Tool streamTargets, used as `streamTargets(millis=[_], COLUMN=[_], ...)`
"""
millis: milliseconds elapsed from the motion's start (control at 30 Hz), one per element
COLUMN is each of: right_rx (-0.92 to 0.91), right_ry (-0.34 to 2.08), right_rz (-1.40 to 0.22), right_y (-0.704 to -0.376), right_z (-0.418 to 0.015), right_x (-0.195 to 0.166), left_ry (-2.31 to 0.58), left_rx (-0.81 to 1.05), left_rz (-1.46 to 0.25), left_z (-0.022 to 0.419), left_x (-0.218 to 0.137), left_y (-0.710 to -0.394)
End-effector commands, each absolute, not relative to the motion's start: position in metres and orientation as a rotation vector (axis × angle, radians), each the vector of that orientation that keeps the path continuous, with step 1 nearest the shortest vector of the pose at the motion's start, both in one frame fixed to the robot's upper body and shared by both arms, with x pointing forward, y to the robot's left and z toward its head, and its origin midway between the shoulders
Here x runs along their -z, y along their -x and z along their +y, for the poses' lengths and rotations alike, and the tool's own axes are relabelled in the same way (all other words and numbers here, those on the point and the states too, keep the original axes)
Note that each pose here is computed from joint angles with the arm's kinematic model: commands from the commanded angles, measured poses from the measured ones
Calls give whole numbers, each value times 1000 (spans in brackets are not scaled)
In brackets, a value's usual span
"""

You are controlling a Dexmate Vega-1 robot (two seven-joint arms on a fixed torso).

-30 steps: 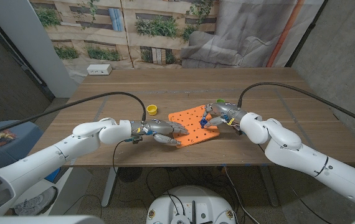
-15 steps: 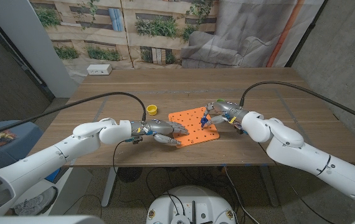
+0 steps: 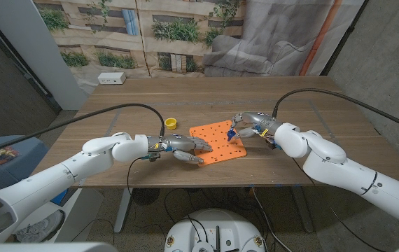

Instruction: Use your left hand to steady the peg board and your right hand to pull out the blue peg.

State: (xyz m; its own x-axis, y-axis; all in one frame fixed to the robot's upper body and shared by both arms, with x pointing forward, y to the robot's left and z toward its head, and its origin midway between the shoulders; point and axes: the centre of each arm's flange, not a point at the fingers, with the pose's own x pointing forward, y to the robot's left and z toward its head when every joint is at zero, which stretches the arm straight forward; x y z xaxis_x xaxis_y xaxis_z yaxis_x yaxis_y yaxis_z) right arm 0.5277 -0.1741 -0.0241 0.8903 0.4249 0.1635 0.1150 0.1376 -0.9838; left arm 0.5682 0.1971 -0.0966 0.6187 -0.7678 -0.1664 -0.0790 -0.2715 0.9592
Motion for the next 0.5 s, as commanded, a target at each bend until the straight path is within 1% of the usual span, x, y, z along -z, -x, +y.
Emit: streamTargets(millis=[33, 500], right_rx=[-226, -211], right_ry=[1433, 1440], right_rz=[-469, -479], right_y=[-522, -518], right_z=[-181, -191], right_x=[10, -6], left_ry=[-1746, -1771], left_rx=[770, 753], left_rz=[-698, -712], left_z=[196, 195], left_x=[94, 85], left_y=[-569, -570])
